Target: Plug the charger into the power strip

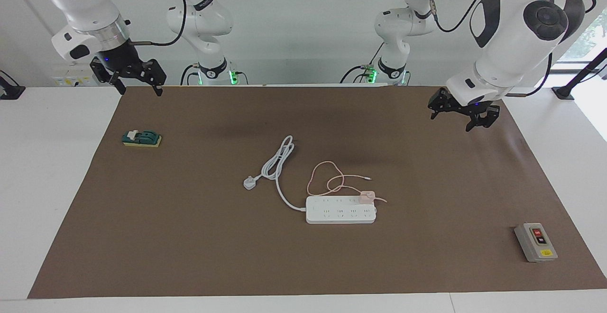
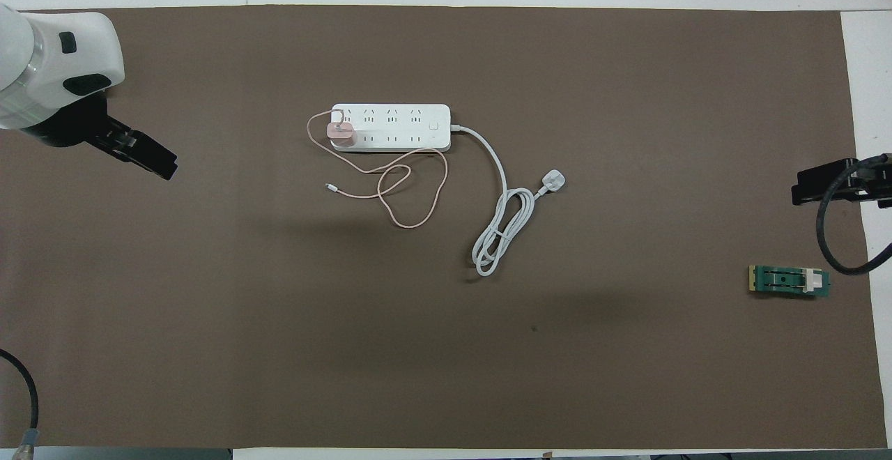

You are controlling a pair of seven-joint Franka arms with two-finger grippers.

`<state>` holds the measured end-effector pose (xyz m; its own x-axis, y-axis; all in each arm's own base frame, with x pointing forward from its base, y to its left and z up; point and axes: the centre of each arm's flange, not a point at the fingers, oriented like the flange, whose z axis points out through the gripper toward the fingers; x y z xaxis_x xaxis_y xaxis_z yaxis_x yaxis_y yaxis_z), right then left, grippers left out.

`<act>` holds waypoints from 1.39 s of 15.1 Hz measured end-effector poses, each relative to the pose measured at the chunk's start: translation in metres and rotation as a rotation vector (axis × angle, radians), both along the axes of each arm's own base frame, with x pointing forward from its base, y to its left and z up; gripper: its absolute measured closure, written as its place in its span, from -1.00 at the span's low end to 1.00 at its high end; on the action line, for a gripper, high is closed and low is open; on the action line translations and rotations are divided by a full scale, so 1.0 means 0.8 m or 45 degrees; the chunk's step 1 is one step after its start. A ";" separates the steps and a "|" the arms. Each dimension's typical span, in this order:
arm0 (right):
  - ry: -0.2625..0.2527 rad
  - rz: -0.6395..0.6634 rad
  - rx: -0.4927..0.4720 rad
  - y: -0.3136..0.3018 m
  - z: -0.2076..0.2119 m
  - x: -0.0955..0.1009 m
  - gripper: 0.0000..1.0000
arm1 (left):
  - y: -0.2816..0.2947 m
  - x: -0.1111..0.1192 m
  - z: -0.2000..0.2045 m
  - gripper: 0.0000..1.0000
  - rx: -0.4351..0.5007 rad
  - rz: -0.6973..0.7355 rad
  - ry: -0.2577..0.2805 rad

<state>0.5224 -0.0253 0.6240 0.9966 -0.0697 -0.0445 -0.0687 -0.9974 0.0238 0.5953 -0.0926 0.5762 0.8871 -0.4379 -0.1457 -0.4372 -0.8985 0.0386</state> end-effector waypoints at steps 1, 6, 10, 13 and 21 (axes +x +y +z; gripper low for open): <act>0.000 0.000 0.000 0.000 0.000 0.000 -1.00 | 0.002 0.000 -0.001 -1.00 0.005 0.039 -0.001; 0.000 0.000 0.000 0.000 0.000 0.000 -1.00 | 0.040 0.002 0.002 -1.00 0.022 0.186 -0.008; 0.000 0.000 0.000 0.000 0.000 0.000 -1.00 | 0.070 -0.002 0.009 -1.00 0.026 0.240 -0.018; 0.000 0.000 0.000 0.000 0.000 0.000 -1.00 | 0.067 -0.006 0.018 -1.00 0.028 0.249 -0.036; 0.000 0.000 0.000 0.000 0.000 0.000 -1.00 | 0.060 -0.024 0.021 -1.00 0.068 0.411 -0.034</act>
<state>0.5223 -0.0253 0.6241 0.9966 -0.0697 -0.0443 -0.0687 -0.9974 0.0238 0.5764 -0.0446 0.5930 0.9827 -0.1256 -0.1358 -0.1295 -0.9914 -0.0197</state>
